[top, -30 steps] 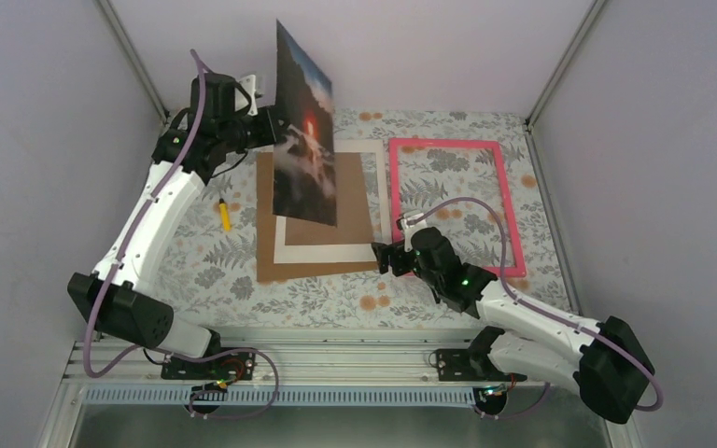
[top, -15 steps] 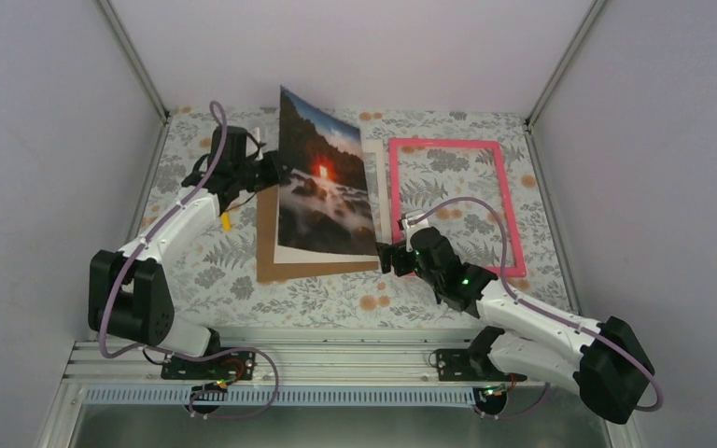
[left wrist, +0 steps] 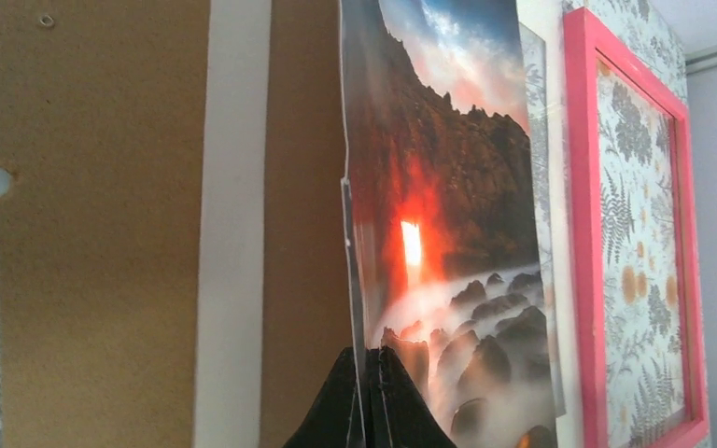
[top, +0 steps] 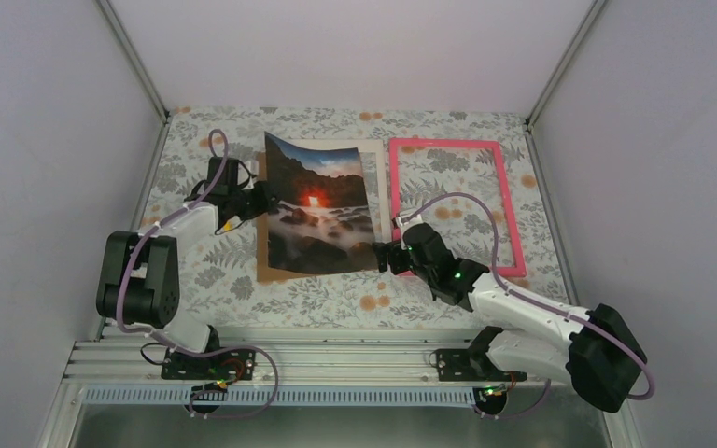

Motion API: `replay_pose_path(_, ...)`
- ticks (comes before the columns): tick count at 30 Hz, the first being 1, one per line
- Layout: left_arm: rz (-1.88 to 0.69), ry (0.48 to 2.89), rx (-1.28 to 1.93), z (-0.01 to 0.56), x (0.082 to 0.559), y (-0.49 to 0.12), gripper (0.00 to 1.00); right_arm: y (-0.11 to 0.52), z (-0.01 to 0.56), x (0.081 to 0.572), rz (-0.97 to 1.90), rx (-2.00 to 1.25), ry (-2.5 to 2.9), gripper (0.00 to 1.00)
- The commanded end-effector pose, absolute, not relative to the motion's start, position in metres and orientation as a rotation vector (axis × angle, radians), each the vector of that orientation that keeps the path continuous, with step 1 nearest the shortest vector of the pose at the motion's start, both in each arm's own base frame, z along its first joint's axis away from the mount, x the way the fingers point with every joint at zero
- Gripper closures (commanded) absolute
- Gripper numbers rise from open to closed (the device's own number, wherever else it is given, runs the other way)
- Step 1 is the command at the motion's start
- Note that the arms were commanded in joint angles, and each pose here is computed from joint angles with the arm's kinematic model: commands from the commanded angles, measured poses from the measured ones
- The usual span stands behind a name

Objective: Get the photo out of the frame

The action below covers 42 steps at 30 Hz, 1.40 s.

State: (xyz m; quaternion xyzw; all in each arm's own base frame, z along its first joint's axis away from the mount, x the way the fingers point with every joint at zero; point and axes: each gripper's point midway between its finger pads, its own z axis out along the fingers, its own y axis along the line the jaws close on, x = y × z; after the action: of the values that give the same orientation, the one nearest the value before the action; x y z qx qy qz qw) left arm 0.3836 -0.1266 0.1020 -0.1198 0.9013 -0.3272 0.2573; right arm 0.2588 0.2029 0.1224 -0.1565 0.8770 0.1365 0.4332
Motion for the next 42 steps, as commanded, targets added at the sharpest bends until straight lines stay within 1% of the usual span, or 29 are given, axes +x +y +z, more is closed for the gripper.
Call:
replay_pose_path(1, -0.852, 2.439, -0.238, 0.092, 0.394, -0.123, 0.98, 0.203, 0.132, 0.269, 0.309, -0.372, 2.163, 0.0)
replay_pose_path(10, -0.789, 2.473, -0.286, 0.071, 0.395, -0.11, 0.98, 0.206, 0.13, 0.272, 0.297, -0.383, 2.172, 0.0)
replay_pose_path(12, -0.762, 2.478, -0.307, 0.067, 0.395, -0.104, 0.96, 0.206, 0.131, 0.273, 0.296, -0.383, 2.171, 0.0)
replay_pose_path(14, -0.732, 2.484, -0.325, 0.065, 0.395, -0.098, 0.85, 0.206, 0.131, 0.273, 0.296, -0.382, 2.171, 0.0)
replay_pose_path(18, -0.71, 2.491, -0.335, 0.062, 0.395, -0.094, 0.7, 0.208, 0.132, 0.276, 0.293, -0.389, 2.168, 0.0)
replay_pose_path(20, -0.702, 2.492, -0.341, 0.062, 0.394, -0.093, 0.59, 0.208, 0.132, 0.279, 0.28, -0.392, 2.168, 0.0)
replay_pose_path(24, -0.643, 2.487, -0.363, 0.067, 0.391, -0.085, 0.5, 0.205, 0.137, 0.293, 0.244, -0.373, 2.167, 0.0)
replay_pose_path(25, -0.627, 2.483, -0.366, 0.07, 0.389, -0.083, 0.43, 0.203, 0.138, 0.298, 0.241, -0.365, 2.171, 0.0)
replay_pose_path(26, -0.61, 2.468, -0.366, 0.077, 0.388, -0.08, 0.39, 0.199, 0.139, 0.303, 0.237, -0.352, 2.18, 0.0)
replay_pose_path(31, -0.506, 2.396, -0.379, 0.113, 0.376, -0.064, 0.22, 0.166, 0.156, 0.329, 0.268, -0.198, 2.184, 0.0)
replay_pose_path(35, -0.427, 2.311, -0.388, 0.151, 0.359, -0.05, 0.14, 0.118, 0.18, 0.341, 0.279, 0.002, 2.143, 0.0)
replay_pose_path(37, -0.386, 2.256, -0.392, 0.174, 0.349, -0.042, 0.14, 0.088, 0.194, 0.34, 0.239, 0.121, 2.105, 0.0)
replay_pose_path(42, -0.302, 2.074, -0.407, 0.235, 0.314, -0.021, 0.08, 0.042, 0.259, 0.312, 0.133, 0.265, 1.913, 0.0)
